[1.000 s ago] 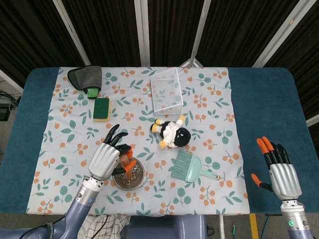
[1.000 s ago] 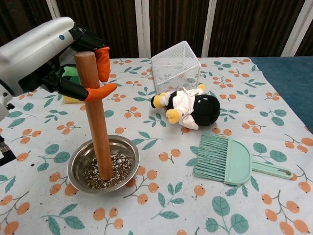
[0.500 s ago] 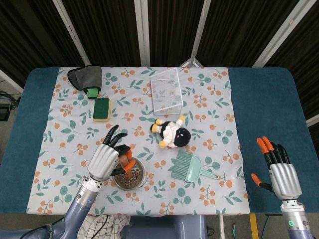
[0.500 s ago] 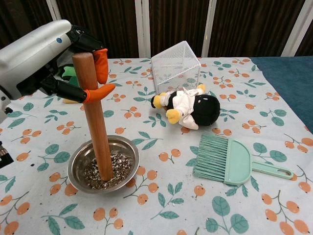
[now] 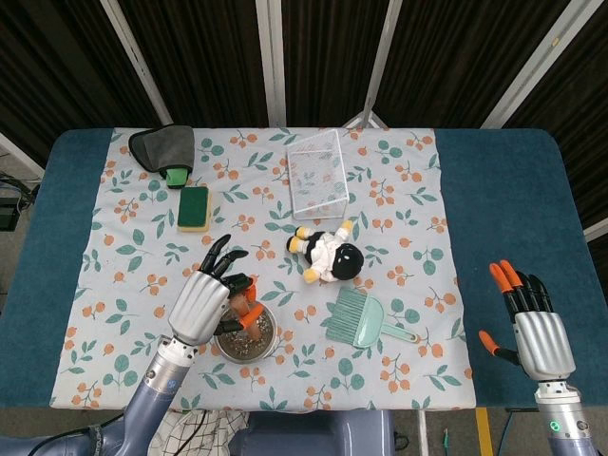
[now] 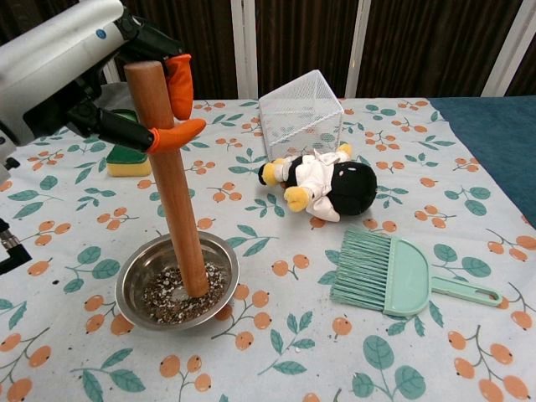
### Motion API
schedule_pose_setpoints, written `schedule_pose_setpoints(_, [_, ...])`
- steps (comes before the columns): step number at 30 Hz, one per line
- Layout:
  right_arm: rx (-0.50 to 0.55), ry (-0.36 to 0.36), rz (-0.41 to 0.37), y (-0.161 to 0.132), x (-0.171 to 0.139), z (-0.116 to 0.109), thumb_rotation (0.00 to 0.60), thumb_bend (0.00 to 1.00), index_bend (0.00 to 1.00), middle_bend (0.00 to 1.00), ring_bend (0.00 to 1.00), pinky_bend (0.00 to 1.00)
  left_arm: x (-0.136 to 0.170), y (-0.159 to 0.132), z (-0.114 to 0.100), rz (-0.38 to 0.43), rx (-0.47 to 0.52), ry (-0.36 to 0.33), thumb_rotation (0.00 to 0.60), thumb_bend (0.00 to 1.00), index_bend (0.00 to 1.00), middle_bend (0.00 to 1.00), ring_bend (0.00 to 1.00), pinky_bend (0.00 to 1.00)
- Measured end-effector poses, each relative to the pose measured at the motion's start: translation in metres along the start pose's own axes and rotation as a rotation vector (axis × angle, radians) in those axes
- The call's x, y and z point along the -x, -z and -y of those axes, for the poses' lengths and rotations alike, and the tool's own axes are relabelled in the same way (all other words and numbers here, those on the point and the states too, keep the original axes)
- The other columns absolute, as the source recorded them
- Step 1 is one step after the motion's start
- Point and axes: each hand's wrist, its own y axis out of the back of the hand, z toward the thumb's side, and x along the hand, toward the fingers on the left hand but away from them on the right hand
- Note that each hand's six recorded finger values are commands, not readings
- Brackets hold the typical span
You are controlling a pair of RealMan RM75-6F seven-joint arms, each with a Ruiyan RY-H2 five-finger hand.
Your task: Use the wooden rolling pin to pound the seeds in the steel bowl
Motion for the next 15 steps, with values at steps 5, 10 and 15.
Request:
schedule_pose_setpoints(5, [0.000,0.000,-0.001,0.000,0.000,0.000,0.600,0.27,0.00,0.00,0.00,0.00,-0.002,-0.003,-0.007,0.014,-0.006,-0.015,0.600,0.88,0.63,0.75,0.22,0.05])
schedule_pose_setpoints(10, [-0.001,0.001,-0.002,0.000,0.000,0.000,0.600,0.27,0.00,0.00,0.00,0.00,-0.002,-0.002,-0.005,0.029,-0.007,-0.013,0.600,0.88,0.63,0.75,0.22,0.05])
schedule_pose_setpoints(15, [0.001,0.001,0.001,0.000,0.000,0.000,0.600,0.27,0.00,0.00,0.00,0.00,0.000,0.001,0.002,0.054,-0.024,-0.006,0.600,0.88,0.63,0.75,0.22,0.05])
